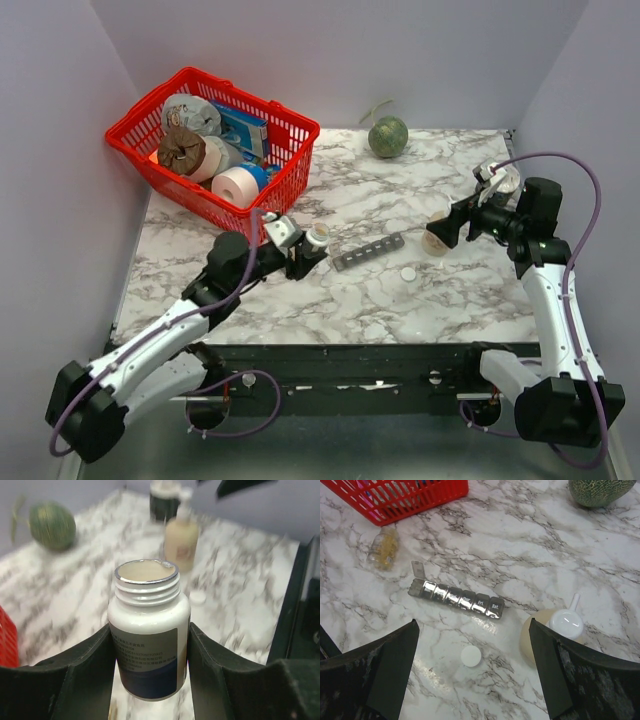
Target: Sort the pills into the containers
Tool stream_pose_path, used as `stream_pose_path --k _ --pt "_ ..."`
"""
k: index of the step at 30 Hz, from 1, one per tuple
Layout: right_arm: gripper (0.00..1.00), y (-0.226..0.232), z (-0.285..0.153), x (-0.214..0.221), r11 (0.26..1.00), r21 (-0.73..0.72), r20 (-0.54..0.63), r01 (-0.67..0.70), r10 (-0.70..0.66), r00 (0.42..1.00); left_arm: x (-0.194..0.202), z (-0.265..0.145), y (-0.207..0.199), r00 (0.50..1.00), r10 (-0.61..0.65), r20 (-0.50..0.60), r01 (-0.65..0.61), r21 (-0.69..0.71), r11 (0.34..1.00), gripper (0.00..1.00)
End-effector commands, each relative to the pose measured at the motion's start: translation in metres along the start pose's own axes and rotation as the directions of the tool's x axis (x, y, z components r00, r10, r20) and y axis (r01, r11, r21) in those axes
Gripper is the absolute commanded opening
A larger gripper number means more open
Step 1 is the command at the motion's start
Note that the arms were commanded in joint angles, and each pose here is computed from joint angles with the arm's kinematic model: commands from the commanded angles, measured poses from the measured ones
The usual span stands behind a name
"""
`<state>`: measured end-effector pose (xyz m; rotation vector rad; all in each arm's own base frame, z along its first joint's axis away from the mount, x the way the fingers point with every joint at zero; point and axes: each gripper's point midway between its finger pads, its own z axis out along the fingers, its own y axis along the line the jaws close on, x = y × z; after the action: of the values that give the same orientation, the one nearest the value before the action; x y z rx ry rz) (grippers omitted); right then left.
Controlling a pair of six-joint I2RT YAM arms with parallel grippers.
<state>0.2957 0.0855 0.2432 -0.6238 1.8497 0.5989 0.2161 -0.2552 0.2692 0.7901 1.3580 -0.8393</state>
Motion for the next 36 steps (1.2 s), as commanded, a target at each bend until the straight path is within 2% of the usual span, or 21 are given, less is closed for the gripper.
stream_pose_path --k 1,3,4,9,12,13,25,30,36 --pt "1.00 0.004 -0.001 0.000 1.000 -0.029 0.006 0.009 -0.009 1.000 0.076 0.009 0.001 0.957 0.042 -0.287 -0.006 0.125 0.992 0.00" --pt "1.00 0.006 -0.002 -0.001 0.999 -0.036 0.009 0.007 -0.006 1.000 0.106 0.012 0.007 0.923 0.051 -0.382 0.000 0.131 0.991 0.00" --pt "1.00 0.007 -0.002 -0.001 0.999 -0.040 0.008 0.004 -0.004 1.000 0.108 0.016 0.011 0.914 0.060 -0.402 -0.007 0.133 0.991 0.00" --pt "1.00 0.010 -0.003 -0.003 0.999 -0.053 0.010 0.002 -0.001 1.000 0.167 0.009 0.020 0.785 0.061 -0.616 0.035 0.142 0.989 0.00" --pt "1.00 0.013 -0.004 -0.004 0.998 -0.064 0.013 -0.001 0.002 1.000 0.187 0.003 0.026 0.723 0.071 -0.688 0.030 0.135 0.990 0.00" --pt "1.00 0.014 -0.004 -0.005 0.998 -0.068 0.015 0.001 0.000 1.000 0.186 0.005 0.028 0.715 0.077 -0.694 0.026 0.137 0.990 0.00" --pt "1.00 0.019 -0.006 -0.007 0.996 -0.086 0.020 -0.003 0.004 1.000 0.221 -0.002 0.040 0.469 0.129 -0.874 -0.040 0.125 0.991 0.00" --pt "1.00 0.019 -0.006 -0.007 0.996 -0.090 0.020 -0.005 0.007 1.000 0.226 -0.001 0.040 0.395 0.144 -0.907 -0.069 0.127 0.989 0.00" --pt "1.00 0.020 -0.006 -0.008 0.996 -0.095 0.022 -0.005 0.008 1.000 0.221 0.007 0.044 0.341 0.154 -0.927 -0.120 0.120 0.985 0.00"
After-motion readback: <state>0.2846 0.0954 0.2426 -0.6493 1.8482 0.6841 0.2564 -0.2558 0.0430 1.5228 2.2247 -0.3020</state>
